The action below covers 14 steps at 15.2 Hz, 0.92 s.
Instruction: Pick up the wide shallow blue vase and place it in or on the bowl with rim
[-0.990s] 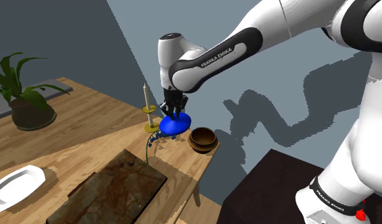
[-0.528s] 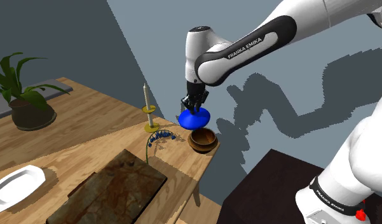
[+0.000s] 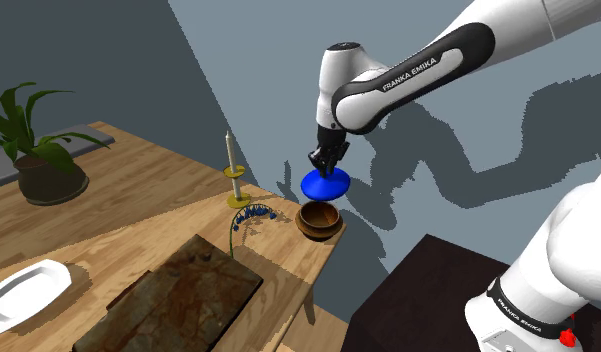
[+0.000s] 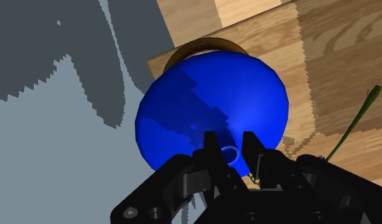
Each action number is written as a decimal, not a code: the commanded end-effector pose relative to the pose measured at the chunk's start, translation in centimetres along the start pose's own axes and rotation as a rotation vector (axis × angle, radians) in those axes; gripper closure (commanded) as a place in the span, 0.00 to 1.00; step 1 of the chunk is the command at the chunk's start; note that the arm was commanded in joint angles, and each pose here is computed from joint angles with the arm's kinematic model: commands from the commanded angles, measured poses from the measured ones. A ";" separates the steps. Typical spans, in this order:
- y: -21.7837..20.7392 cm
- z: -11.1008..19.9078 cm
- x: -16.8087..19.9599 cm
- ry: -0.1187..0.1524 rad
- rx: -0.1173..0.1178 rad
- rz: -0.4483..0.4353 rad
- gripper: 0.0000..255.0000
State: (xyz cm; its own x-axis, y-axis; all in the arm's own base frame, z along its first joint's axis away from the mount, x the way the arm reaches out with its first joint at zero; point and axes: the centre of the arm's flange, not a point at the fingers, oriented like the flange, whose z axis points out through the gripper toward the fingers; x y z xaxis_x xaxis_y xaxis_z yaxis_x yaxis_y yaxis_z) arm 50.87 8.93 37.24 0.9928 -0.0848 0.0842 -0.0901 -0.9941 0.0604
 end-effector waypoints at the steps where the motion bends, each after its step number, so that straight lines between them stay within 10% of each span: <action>1: 0.1 1.0 -0.1 0.001 0.000 0.000 1.00; 14: -0.3 7.8 -0.7 0.001 0.000 0.000 1.00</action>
State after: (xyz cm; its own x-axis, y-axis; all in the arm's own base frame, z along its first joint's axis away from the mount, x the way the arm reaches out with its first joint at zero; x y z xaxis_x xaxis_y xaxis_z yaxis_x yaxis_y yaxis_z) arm 50.84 8.74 29.97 0.9929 -0.0846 0.0839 -0.0898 -0.9941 0.0604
